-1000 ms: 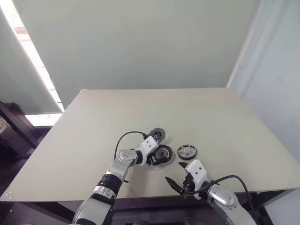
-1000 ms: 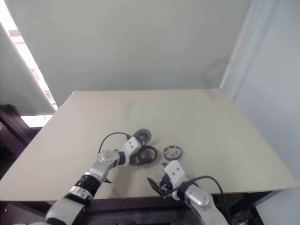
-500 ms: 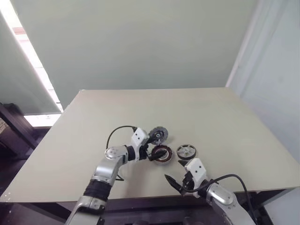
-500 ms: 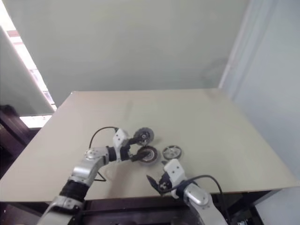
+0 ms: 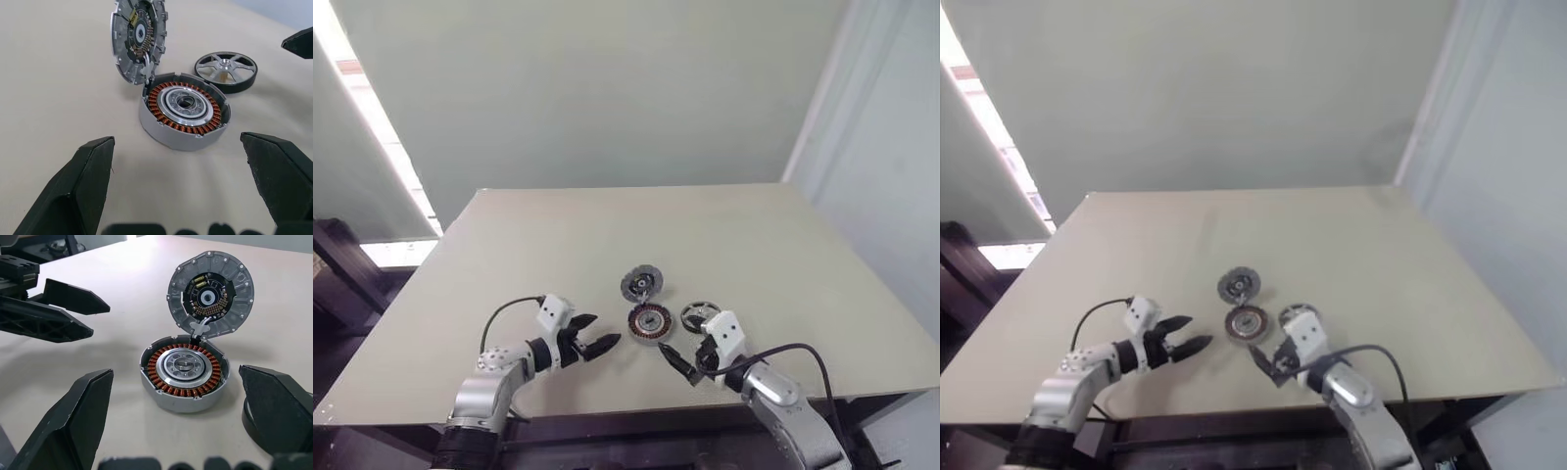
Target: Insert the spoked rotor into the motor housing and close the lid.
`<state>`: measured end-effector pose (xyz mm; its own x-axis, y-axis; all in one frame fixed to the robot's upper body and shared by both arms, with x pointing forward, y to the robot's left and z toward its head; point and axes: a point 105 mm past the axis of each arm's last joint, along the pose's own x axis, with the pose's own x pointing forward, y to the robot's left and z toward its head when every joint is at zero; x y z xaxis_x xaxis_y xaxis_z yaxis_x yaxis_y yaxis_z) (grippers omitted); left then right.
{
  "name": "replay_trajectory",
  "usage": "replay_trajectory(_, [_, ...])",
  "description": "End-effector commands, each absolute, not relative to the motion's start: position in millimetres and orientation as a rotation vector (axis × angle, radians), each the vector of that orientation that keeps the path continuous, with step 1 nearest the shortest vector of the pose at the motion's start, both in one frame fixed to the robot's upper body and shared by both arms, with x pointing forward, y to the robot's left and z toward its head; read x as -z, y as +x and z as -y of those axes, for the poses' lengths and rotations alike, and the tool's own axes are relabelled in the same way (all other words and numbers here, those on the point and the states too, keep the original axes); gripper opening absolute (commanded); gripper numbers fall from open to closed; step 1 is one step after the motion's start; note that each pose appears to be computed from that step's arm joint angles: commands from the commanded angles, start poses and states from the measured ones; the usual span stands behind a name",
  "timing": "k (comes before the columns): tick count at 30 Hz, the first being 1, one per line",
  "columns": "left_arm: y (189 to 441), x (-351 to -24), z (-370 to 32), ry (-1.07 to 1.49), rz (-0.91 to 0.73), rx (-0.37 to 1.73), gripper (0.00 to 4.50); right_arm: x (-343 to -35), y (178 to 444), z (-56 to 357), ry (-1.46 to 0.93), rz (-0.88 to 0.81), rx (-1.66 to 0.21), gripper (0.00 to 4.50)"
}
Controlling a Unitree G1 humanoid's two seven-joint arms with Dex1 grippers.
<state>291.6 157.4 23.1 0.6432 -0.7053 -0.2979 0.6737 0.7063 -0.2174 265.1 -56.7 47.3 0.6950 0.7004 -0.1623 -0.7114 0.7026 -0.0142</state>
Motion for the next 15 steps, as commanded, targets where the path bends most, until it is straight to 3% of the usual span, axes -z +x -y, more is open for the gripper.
replay_trajectory(1, [294.3, -35.9, -157.4, -0.079, -0.303, 0.772, 4.46, -55.9, 272.2, 55.3, -0.114, -0.120, -0.800, 4.50])
replay_trajectory(5, [292.6, -32.5, -157.2, -0.085, -0.308, 0.759, 4.46, -55.8, 274.2, 54.5, -0.128, -0.121, -0.804, 4.50])
replay_trajectory(8, [295.4, -28.3, -146.7, -0.087, -0.316, 0.771, 3.88, -53.1, 271.4, 56.6, -0.136, -0.133, -0.805, 4.50])
replay_trajectory(15, [320.7, -26.0, -109.3, 0.003, -0.275, 0.766, 1.38, -49.4, 266.4, 58.2, -0.135, -0.144, -0.790, 4.50])
